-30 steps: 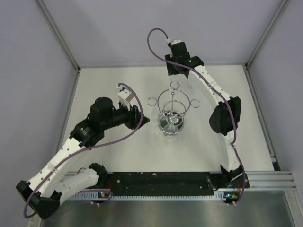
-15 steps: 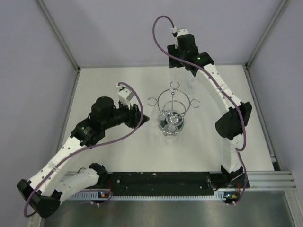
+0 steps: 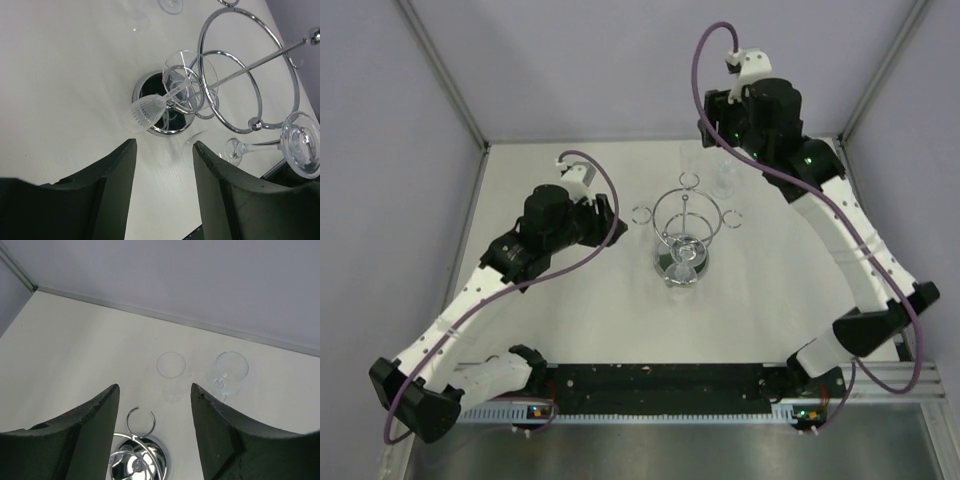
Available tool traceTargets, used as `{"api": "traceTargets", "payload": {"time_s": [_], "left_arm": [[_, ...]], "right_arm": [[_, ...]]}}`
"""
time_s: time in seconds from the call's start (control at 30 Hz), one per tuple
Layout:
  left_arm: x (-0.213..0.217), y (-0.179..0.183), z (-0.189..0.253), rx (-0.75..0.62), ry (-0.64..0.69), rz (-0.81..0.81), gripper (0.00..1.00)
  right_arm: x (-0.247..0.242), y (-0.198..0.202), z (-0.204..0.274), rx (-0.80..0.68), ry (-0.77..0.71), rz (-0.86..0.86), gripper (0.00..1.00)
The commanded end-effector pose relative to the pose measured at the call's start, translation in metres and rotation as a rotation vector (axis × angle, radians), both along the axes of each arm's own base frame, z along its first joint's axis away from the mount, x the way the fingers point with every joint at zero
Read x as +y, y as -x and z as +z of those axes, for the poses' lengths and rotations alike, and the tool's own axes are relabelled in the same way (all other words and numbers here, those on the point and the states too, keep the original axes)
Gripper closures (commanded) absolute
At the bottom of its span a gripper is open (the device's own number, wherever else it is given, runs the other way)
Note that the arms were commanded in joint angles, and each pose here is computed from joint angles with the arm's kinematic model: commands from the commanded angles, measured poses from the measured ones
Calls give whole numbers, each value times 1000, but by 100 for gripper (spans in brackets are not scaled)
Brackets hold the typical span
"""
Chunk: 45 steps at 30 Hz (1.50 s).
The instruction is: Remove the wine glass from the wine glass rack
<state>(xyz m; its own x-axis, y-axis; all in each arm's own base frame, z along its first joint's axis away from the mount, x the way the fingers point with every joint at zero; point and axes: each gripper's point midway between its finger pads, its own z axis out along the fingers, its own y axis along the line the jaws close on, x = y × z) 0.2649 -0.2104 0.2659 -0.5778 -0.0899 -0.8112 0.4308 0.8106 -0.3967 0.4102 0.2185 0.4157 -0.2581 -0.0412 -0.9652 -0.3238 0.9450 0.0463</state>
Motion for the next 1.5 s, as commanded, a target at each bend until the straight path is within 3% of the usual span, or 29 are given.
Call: {"api": "traceTargets", "payload": {"time_s": [0.0,0.4,0.67,1.47], "left_arm": [[-1,-17,47,-67,138,57,45],[-23,-41,38,143,442,-142,47],[-37,-50,19,245,479,-180,48],[-41,-24,27,284,511,-254,49]], "right_arm": [[-16,37,28,-100,-71,14,41],[-36,86,14,-95,-152,41,39],[-41,90,-3,-79,-141,28,39],[-34,87,-11,-59,-142,50,39]]}}
